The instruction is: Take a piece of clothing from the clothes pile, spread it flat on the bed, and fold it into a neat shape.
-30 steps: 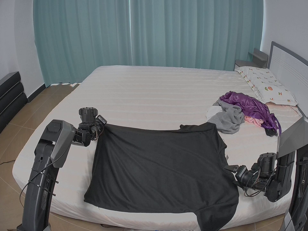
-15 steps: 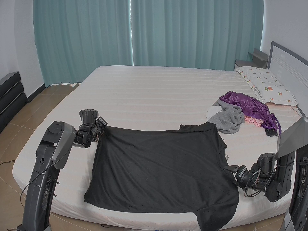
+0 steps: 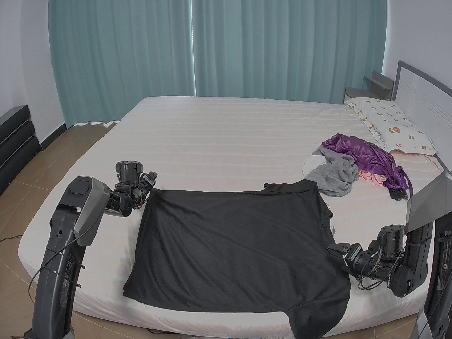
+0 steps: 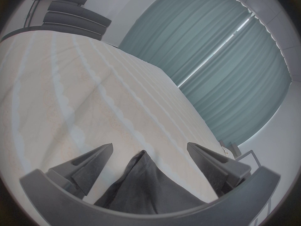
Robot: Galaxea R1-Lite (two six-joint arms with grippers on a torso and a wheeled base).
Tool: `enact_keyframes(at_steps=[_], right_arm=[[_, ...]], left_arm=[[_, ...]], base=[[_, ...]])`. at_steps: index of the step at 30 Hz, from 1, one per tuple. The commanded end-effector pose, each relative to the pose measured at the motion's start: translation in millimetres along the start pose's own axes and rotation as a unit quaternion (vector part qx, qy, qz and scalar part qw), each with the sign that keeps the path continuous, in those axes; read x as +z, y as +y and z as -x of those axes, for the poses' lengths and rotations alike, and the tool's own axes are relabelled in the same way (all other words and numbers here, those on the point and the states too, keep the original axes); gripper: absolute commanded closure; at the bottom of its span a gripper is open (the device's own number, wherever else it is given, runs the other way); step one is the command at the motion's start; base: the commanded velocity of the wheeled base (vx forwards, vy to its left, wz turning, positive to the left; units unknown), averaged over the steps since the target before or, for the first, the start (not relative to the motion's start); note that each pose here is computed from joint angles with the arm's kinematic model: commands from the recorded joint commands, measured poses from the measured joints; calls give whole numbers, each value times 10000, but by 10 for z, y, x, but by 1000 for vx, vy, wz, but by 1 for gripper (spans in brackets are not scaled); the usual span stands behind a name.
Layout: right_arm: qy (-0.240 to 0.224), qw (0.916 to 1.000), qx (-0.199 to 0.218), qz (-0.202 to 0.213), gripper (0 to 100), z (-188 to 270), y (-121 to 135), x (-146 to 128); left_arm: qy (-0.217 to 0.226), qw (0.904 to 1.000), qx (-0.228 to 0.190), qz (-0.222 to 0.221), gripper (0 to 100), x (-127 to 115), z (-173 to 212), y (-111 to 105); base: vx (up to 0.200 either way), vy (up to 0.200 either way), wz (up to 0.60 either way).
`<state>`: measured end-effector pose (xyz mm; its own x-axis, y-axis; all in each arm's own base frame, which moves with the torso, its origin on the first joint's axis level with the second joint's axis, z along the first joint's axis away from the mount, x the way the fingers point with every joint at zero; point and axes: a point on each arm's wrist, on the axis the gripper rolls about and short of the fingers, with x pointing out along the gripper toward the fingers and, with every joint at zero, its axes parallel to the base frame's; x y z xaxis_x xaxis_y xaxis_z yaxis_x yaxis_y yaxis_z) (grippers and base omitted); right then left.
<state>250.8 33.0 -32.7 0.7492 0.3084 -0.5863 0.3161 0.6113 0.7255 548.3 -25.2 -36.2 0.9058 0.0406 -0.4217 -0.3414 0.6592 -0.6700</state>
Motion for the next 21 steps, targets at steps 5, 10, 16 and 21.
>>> enact_keyframes(at_steps=[5,10,16,21], right_arm=[[20,10000,-9,9,0,4,-1,-10],[15,10000,-3,3,0,6,2,-8],[10,10000,-6,-2,0,7,-1,-5],[14,10000,-12,-3,0,9,-3,-7]], left_arm=[[27,9993,173,316,0,352,523,-82],[4,9990,163,414,0,447,883,-95],[282,9987,193,372,0,331,1398,-36],[550,9979,199,268,0,86,1812,40]], base=[[0,0,0],[0,0,0],[0,0,0],[0,0,0]])
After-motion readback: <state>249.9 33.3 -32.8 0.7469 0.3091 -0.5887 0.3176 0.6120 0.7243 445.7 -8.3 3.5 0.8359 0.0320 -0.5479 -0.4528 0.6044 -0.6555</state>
